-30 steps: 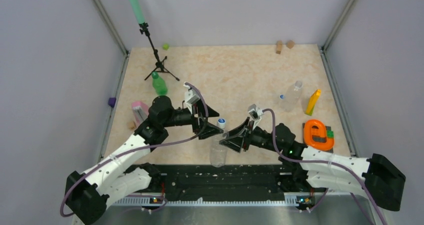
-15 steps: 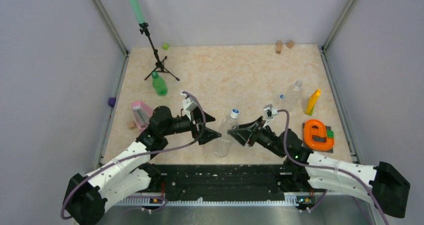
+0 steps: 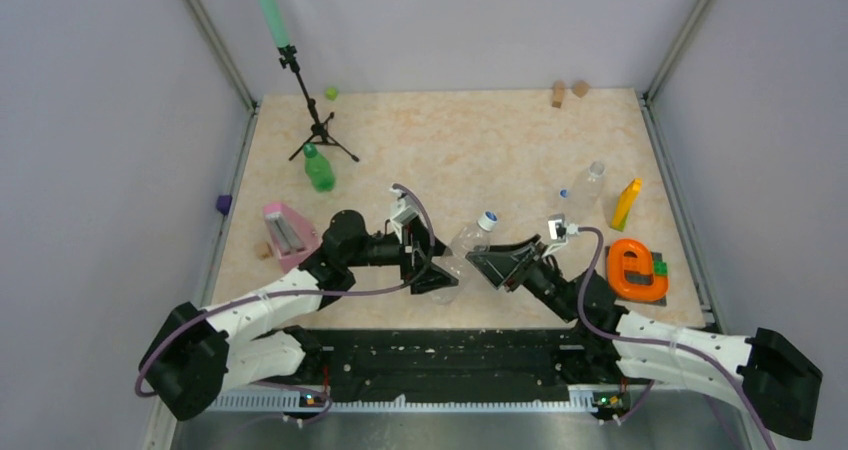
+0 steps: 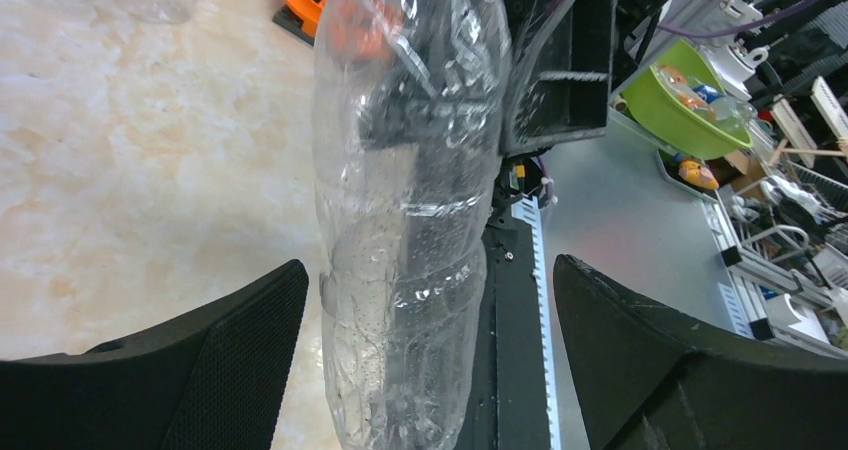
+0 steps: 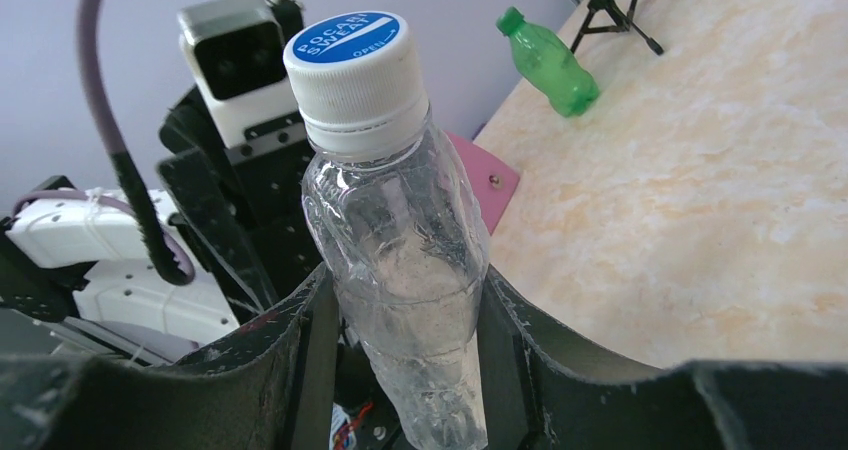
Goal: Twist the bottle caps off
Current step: Unscrew the bottle cap from the plastic bottle.
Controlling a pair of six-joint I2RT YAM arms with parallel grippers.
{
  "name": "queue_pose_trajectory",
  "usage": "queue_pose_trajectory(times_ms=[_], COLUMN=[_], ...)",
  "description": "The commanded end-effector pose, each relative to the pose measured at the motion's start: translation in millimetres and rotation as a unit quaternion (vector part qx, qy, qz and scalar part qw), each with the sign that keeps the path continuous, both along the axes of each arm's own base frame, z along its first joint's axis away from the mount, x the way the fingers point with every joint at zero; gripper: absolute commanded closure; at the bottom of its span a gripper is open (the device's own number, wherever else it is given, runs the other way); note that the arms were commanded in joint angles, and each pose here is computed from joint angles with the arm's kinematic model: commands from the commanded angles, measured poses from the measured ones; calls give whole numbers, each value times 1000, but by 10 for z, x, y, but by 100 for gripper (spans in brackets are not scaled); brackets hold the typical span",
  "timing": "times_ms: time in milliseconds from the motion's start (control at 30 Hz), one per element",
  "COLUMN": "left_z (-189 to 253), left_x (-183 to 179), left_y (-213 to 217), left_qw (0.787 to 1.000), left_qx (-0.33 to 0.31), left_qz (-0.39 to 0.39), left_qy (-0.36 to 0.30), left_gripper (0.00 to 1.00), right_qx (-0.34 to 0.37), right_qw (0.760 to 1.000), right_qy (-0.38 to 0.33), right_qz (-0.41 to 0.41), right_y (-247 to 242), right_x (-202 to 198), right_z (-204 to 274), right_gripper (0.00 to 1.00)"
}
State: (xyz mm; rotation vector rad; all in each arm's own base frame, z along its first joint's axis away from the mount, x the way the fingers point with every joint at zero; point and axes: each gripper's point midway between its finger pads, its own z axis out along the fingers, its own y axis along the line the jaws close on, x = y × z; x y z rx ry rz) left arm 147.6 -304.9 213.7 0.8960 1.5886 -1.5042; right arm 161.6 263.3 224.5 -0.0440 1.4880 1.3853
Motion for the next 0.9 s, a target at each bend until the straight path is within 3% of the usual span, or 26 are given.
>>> queue_pose_trajectory(times_ms=[0,333,500,700,867], left_z=[102,182,196,142,162], left_x=[-40,-52,-41,-39,-57], left_y=[-112,-205,-253,-286,-298], left_qw=[999,999,999,999,999], left_qx=[-19,-33,-41,-30,-33], left_qz=[-22,-28,-31,-38,-42], left_qy=[-18,-17,-9,-4,-4], left_gripper=[8,14,20,35,38], right_qx=[63,75,66,71,68], right_qw=[998,997,997,997,997], right_qy=[-25,-31,-34,-33,-31], right_qz=[1,3,10,15,16], right_y=[-53,-58,-3,21,36], right_x=[-44,-55,-55,-58,-56], right_z=[290,326,314,315,296], right_gripper=[93,93,93,93,92])
